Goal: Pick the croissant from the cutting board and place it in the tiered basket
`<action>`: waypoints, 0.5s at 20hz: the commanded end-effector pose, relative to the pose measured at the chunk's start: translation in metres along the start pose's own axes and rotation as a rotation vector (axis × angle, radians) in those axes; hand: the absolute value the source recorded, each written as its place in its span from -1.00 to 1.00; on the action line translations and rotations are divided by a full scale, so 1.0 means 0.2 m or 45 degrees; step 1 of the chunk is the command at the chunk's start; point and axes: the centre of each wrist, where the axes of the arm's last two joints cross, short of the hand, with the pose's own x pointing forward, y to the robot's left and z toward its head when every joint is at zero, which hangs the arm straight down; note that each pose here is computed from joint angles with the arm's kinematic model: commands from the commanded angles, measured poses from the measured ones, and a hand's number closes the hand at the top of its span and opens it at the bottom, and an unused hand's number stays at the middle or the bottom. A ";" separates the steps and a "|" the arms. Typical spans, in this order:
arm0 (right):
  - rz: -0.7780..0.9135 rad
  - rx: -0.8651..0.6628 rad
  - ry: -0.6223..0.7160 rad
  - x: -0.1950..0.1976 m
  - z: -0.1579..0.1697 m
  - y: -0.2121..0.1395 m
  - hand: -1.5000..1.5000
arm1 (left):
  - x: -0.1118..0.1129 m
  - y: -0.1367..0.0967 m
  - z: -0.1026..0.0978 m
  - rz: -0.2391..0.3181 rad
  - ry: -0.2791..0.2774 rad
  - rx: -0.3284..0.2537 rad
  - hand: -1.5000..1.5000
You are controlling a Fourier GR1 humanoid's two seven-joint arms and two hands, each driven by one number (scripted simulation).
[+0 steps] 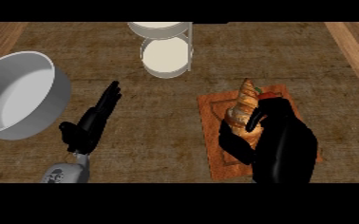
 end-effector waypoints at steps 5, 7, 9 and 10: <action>-0.135 -0.145 0.191 0.24 -0.09 -0.17 1.00 | 0.01 -0.05 -0.05 -0.013 -0.025 -0.039 0.00; -0.174 -0.178 0.178 0.31 -0.13 -0.23 1.00 | 0.03 -0.08 -0.04 -0.010 -0.011 -0.069 0.00; -0.174 -0.203 0.205 0.40 -0.22 -0.23 1.00 | 0.03 -0.06 -0.05 -0.008 -0.012 -0.087 0.00; -0.198 -0.190 0.202 0.42 -0.24 -0.26 1.00 | 0.04 -0.07 -0.06 -0.020 -0.026 -0.080 0.00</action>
